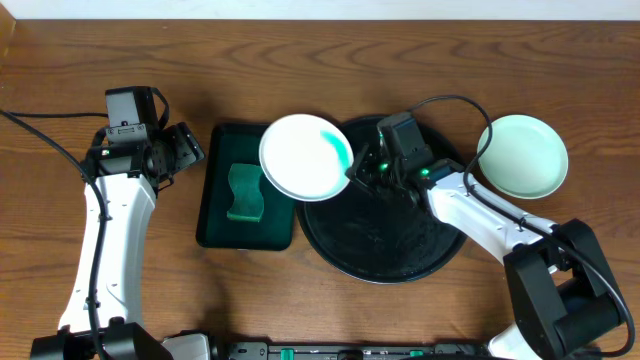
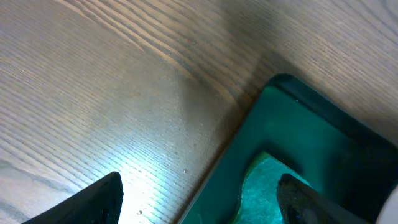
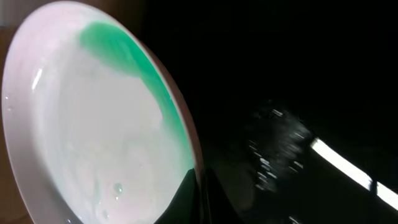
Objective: Clean dirty plates on tray and stack at the side
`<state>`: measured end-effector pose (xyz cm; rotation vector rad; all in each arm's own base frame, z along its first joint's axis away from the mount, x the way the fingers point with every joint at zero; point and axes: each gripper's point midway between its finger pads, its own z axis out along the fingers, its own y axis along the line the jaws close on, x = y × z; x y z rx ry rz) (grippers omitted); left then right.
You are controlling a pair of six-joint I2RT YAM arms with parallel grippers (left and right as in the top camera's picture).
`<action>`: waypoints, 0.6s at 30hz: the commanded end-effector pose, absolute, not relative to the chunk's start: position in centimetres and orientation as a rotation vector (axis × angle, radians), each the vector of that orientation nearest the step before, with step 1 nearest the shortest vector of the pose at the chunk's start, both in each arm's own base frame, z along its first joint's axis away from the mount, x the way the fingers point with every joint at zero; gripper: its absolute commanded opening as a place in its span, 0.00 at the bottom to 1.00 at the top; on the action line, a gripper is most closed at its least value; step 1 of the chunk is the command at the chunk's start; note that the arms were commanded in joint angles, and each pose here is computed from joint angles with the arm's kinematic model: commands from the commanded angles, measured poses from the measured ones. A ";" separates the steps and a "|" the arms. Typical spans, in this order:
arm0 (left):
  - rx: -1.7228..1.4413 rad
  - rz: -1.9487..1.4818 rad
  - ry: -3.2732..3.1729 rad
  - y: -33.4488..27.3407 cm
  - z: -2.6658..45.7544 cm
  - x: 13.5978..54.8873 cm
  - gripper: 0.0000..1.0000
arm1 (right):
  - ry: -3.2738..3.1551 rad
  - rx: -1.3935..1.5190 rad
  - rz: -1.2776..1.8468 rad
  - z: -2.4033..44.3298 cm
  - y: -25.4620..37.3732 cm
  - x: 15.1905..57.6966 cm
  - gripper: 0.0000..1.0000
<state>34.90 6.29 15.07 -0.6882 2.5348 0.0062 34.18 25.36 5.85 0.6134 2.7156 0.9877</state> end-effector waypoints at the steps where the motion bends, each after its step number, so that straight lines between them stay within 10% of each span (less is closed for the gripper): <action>1: -0.689 0.017 2.514 6.6 15.8 35.2 0.79 | 2.736 0.598 0.887 5.5 23.5 34.7 0.02; 18: -0.688 0.017 2.514 6.6 15.8 35.2 0.80 | 2.776 0.243 0.504 10.6 19.6 37.2 0.01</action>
